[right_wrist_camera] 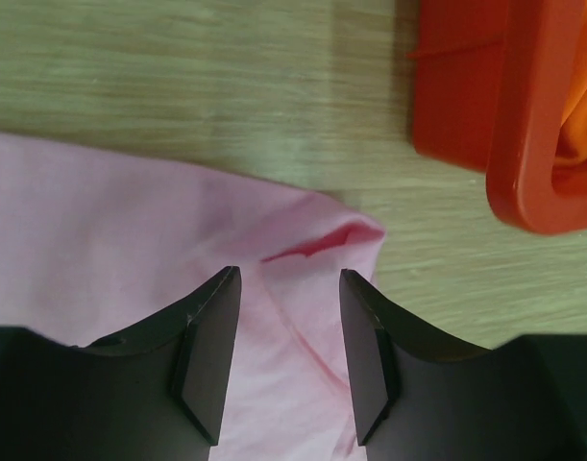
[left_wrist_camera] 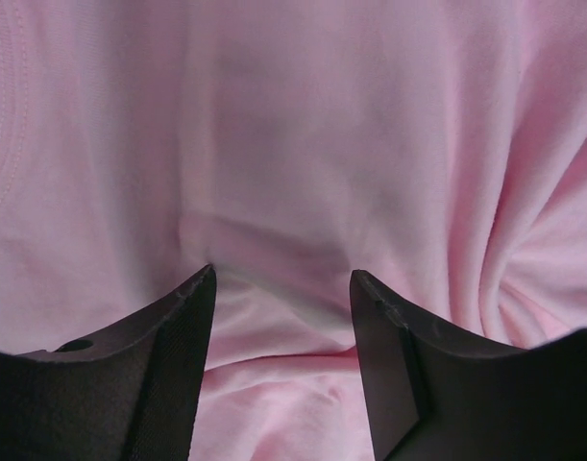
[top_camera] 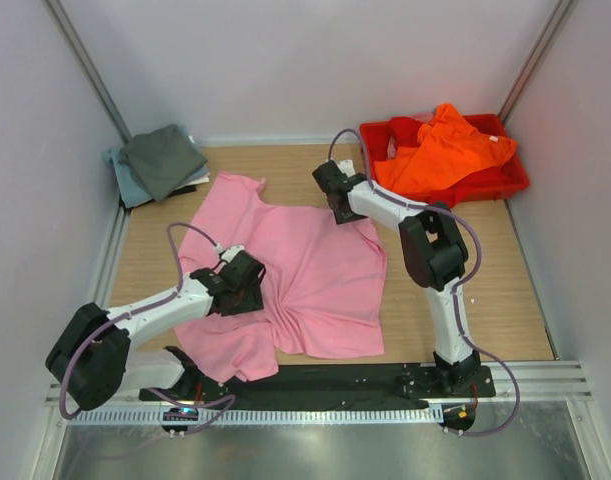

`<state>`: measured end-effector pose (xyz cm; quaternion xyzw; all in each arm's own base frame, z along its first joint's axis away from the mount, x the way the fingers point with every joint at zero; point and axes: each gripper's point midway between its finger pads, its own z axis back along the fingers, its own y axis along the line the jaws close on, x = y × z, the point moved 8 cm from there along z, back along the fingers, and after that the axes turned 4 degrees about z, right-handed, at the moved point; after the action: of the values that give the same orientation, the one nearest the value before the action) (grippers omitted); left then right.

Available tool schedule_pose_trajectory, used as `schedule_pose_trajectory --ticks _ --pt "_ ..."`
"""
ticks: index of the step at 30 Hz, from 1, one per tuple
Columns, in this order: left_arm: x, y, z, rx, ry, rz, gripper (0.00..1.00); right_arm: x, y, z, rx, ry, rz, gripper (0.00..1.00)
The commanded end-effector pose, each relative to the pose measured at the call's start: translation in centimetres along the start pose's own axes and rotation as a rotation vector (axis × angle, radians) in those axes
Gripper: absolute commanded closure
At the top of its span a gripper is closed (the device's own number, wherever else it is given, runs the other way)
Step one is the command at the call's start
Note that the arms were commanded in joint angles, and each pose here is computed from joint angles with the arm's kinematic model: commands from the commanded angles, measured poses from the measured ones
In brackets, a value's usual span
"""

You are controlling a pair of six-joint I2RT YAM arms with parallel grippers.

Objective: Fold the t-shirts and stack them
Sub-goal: Flatten the tshirt out

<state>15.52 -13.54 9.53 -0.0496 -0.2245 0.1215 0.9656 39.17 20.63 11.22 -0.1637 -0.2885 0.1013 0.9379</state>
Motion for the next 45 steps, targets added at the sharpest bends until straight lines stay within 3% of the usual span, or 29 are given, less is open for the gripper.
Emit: schedule_pose_trajectory --ticks 1,11,14,18,26,36,39,43,45 --pt "1.1 -1.4 -0.5 -0.046 -0.067 0.037 0.42 1.7 -1.0 0.0 -0.011 -0.027 0.001 0.50" --pt "1.0 -1.5 -0.9 -0.050 -0.068 0.031 0.47 0.0 -0.1 -1.7 0.024 0.018 0.005 0.53" --pt "1.1 -1.6 -1.0 -0.050 -0.068 0.031 0.48 -0.2 -0.3 -1.8 0.009 0.020 0.010 0.65" --pt "1.1 -1.5 -1.0 -0.049 -0.069 0.031 0.49 0.0 -1.4 -1.3 -0.031 0.010 0.004 0.70" --pt "1.0 -1.5 -1.0 -0.046 -0.069 0.030 0.50 0.8 -5.1 0.6 -0.073 -0.026 -0.019 0.71" --pt "1.0 -1.5 -1.1 -0.040 -0.068 0.028 0.51 -0.3 -10.8 -0.5 -0.185 0.014 -0.090 0.66" --pt "1.1 -1.5 -1.2 -0.036 -0.067 0.029 0.52 0.0 -12.7 -0.2 -0.169 0.023 -0.146 0.59" --pt "1.8 -1.9 0.3 -0.039 -0.076 0.023 0.47 0.7 -13.7 3.4 -0.104 -0.039 -0.220 0.25" --pt "2.1 -1.4 1.6 -0.012 -0.076 0.019 0.43 -0.1 -14.1 5.1 -0.081 -0.054 -0.246 0.19"
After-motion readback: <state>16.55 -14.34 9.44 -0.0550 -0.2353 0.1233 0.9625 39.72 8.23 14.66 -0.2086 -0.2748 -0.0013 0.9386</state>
